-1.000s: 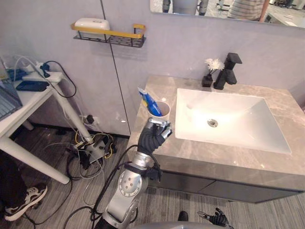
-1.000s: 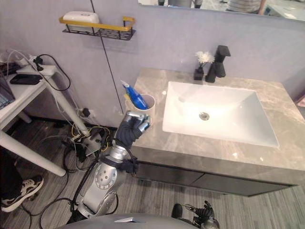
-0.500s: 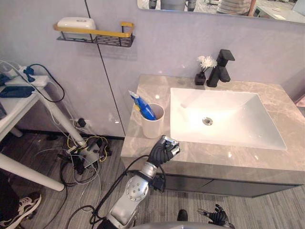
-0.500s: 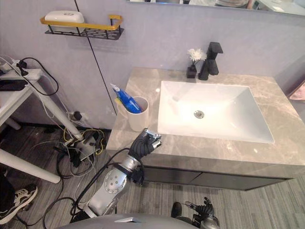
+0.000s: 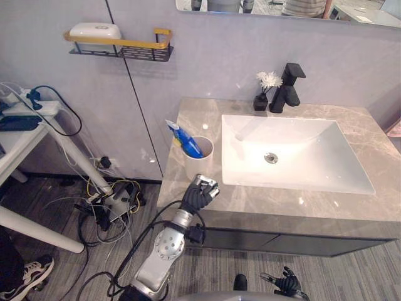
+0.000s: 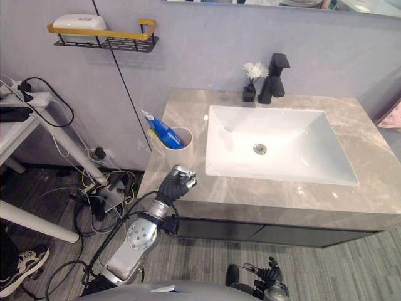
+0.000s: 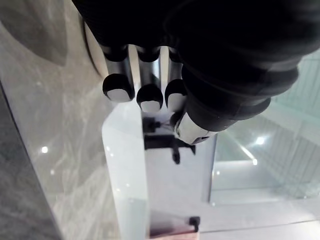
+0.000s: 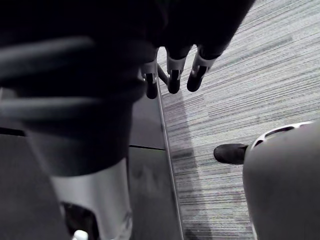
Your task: Organize washtable
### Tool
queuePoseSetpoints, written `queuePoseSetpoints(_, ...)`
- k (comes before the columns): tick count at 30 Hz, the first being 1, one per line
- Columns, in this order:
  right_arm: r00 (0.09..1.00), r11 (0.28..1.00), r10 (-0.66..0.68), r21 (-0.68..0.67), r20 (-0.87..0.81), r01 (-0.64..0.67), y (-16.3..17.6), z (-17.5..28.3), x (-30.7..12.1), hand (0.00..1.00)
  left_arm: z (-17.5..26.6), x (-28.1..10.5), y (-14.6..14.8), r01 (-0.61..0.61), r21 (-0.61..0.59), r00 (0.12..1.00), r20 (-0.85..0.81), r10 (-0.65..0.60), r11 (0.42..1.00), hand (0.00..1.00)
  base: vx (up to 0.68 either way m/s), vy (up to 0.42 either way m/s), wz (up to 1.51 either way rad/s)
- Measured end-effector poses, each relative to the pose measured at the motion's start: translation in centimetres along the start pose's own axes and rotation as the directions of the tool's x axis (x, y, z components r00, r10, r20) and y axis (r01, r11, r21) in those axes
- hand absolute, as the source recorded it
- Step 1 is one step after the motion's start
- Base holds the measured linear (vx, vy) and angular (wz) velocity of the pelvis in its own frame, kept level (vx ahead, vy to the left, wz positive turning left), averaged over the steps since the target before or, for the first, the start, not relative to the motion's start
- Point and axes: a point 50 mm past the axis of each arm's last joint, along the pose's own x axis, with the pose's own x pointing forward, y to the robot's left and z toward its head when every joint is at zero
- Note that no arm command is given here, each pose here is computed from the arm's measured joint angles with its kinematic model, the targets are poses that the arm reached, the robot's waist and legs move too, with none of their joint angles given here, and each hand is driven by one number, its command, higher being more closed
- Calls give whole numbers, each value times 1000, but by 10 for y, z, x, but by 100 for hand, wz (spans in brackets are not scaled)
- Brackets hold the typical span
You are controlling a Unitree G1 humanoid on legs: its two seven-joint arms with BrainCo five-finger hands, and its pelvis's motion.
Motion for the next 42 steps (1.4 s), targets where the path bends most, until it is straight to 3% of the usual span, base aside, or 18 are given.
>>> queuePoseSetpoints(7,1000,1000,-10,19,-5,10,-1,-1,0,0,-1,-1,9,-44,8,999,-6,44,999,100,20,6,0)
queuePoseSetpoints(25,1000,1000,-10,24,-3,10,-1,1,0,0,-10,-2,8,-27,18,999,-46,28,999,100,0,0,0)
queuePoseSetpoints(42,1000,999,-14,32,-4,14,-1,1,1,0,-15,22,11,-37,16,998,-42,38,999,100,9,-1,-7)
